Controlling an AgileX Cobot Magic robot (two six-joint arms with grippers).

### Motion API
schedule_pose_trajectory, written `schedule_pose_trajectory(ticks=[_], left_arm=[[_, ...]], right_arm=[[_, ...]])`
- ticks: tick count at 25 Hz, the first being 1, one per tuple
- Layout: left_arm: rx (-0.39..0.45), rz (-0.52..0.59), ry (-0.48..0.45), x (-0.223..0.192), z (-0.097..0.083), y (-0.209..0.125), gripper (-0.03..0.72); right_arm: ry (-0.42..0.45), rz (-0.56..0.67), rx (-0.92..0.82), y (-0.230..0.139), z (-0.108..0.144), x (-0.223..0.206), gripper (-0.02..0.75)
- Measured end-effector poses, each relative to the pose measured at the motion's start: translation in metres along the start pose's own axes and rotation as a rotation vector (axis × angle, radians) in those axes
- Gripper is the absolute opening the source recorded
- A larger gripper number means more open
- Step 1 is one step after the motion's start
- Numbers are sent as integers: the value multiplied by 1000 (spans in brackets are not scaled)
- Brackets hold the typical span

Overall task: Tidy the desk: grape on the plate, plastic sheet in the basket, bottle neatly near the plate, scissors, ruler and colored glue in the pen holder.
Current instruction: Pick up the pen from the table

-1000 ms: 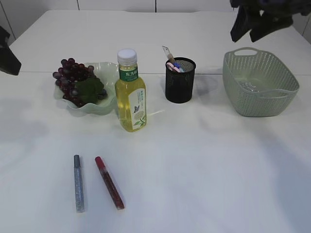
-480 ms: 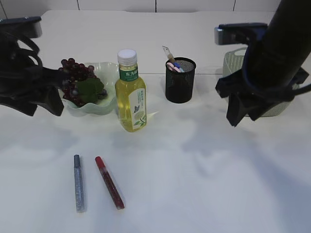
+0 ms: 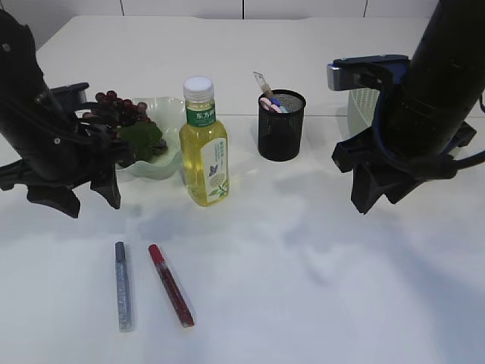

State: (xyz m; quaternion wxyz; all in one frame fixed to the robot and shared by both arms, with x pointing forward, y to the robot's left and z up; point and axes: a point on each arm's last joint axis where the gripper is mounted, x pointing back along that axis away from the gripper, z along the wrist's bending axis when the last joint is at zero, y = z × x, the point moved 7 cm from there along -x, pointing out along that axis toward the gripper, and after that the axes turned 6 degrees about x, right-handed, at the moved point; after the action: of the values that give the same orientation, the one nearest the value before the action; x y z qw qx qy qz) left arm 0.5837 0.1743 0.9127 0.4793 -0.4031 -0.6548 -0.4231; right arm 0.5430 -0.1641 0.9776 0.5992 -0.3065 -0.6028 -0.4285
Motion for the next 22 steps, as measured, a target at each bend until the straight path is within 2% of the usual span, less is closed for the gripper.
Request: schedule_pose_trajectory(ticks=[4, 7, 12, 16, 22], left_arm=[[60, 34, 30, -22, 2, -2, 426], [73, 57, 50, -37, -1, -8, 426], [74, 88, 74, -58, -9, -19, 426], [71, 117, 101, -73, -6, -24, 426], [76, 92, 102, -80, -6, -20, 426]], right_arm=[[-2, -8, 0, 1, 0, 0, 371], [-3, -9, 1, 1, -1, 0, 370], [-4, -13, -1, 2, -1, 0, 370], [-4, -14, -1, 2, -1, 0, 370], [-4, -15, -1, 2, -1, 0, 368]])
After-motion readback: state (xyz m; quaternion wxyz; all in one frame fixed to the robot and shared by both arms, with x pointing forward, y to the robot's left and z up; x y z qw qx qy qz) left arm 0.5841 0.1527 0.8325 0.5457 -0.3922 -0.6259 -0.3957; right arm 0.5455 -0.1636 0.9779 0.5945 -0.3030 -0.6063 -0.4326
